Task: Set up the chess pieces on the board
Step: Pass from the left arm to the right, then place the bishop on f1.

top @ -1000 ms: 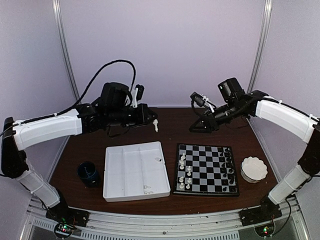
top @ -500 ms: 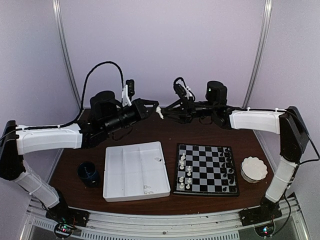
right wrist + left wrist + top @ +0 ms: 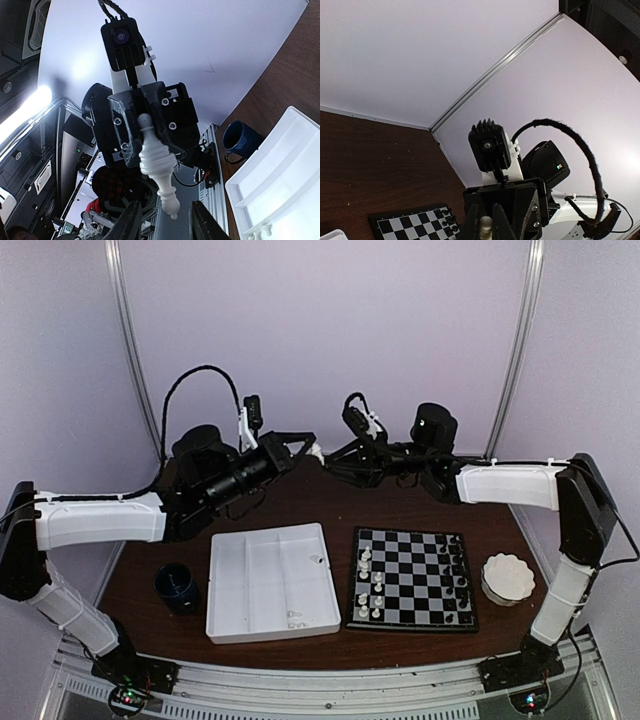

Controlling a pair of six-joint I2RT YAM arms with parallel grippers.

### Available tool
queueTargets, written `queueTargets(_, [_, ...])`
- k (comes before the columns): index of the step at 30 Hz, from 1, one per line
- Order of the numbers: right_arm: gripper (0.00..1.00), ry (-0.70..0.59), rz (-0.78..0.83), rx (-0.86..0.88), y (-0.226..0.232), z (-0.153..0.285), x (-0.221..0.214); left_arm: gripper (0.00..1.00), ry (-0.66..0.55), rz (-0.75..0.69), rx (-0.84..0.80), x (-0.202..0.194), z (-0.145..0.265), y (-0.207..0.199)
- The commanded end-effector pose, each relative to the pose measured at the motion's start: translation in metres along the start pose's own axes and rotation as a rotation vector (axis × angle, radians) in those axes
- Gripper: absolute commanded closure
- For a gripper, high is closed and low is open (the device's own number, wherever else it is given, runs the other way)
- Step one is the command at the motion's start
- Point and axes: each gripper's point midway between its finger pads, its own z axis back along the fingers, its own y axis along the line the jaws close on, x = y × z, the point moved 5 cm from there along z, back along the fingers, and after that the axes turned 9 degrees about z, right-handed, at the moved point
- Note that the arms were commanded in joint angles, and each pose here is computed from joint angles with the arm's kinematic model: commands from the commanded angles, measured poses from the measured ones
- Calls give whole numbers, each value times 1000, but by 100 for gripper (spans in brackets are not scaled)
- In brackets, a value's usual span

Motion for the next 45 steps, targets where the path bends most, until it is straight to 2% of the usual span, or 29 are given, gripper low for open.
queueTargets(1, [67, 0, 57, 37, 19, 1, 1, 100, -29, 28, -66, 4, 1, -11])
queueTargets(12, [75, -15, 77, 54, 27, 1, 7, 100, -20, 61, -69, -1, -2, -4])
queueTargets(17, [87, -13, 85, 45, 26, 2, 6, 100, -19, 69, -70, -4, -2, -1])
queueTargets(23, [97, 34, 121, -22, 16, 10, -1, 100, -18, 37, -35, -2, 2, 5])
queueTargets(26, [99, 121, 175, -154, 7, 27, -14, 100, -4, -30, 36, 10, 12, 6])
queueTargets(29, [99, 308, 331, -348, 10, 46, -33, 100, 31, -138, 163, 24, 26, 10])
queueTargets(34, [99, 717, 527, -610, 0, 78, -66, 100, 109, -302, 390, 49, 50, 27])
queueTargets(36, [99, 868, 593, -705, -6, 91, -73, 100, 139, -323, 467, 60, 58, 39])
queueTargets(40, [99, 1183, 768, -801, -10, 99, -87, 100, 155, -370, 519, 71, 73, 53])
queueTargets(45, [99, 1556, 947, -854, -22, 88, -110, 100, 140, -419, 532, 79, 85, 63])
